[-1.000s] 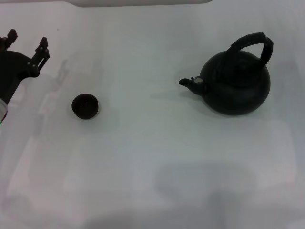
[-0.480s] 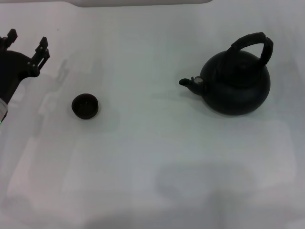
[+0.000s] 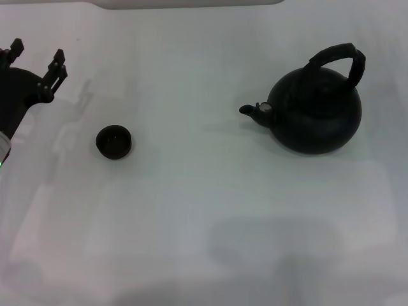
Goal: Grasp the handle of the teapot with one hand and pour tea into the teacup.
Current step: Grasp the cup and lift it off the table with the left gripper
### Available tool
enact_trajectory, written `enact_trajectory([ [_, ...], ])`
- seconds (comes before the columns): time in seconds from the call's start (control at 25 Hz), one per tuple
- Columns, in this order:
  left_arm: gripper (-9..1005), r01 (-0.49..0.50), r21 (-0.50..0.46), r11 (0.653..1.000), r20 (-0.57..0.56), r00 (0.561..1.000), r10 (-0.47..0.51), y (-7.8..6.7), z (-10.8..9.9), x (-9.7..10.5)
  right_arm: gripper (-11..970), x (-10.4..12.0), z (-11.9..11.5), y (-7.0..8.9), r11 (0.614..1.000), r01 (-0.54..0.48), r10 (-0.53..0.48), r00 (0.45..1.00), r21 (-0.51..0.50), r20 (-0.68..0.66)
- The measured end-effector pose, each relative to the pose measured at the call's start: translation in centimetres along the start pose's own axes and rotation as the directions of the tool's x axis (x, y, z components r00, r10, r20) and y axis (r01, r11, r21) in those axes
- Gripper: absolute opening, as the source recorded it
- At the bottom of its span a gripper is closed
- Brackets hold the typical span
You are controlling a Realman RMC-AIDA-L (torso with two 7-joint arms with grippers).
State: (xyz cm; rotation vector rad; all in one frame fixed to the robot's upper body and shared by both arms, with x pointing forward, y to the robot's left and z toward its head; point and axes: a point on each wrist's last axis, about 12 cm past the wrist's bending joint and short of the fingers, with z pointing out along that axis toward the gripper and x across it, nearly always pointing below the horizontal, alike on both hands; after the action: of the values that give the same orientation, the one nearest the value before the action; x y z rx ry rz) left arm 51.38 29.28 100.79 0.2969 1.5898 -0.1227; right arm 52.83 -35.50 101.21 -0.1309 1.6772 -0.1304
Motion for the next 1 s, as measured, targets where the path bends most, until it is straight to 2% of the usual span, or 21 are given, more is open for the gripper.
enact_trajectory([
  [0.2, 764, 0.003, 0.000, 1.000, 0.011, 1.000, -0.003, 0.0, -0.5, 0.1, 431, 0.1, -0.2, -0.1, 1.000, -0.002, 0.002, 1.000, 0.003, 0.002],
  [0.56, 766, 0.022, -0.005, 1.000, -0.006, 1.000, -0.023, -0.3, -2.8, 1.1, 431, 0.4, -0.7, -0.5, 1.000, -0.004, 0.004, 1.000, 0.021, -0.001],
  [0.72, 767, 0.048, 0.079, 0.996, -0.027, 0.999, -0.046, -1.4, -3.0, 1.3, 431, 0.3, -0.5, -0.5, 1.000, 0.000, 0.001, 1.000, 0.020, -0.006],
  [0.88, 767, 0.077, 0.210, 0.975, -0.068, 0.996, -0.064, -2.8, -2.9, 1.6, 431, 0.3, -0.3, -0.5, 1.000, 0.004, -0.003, 1.000, 0.021, -0.015],
  [1.0, 768, 0.087, 0.262, 0.961, -0.088, 0.994, -0.066, -3.5, -3.1, 1.8, 430, 0.3, -0.2, -0.6, 1.000, 0.006, -0.005, 1.000, 0.023, -0.023],
])
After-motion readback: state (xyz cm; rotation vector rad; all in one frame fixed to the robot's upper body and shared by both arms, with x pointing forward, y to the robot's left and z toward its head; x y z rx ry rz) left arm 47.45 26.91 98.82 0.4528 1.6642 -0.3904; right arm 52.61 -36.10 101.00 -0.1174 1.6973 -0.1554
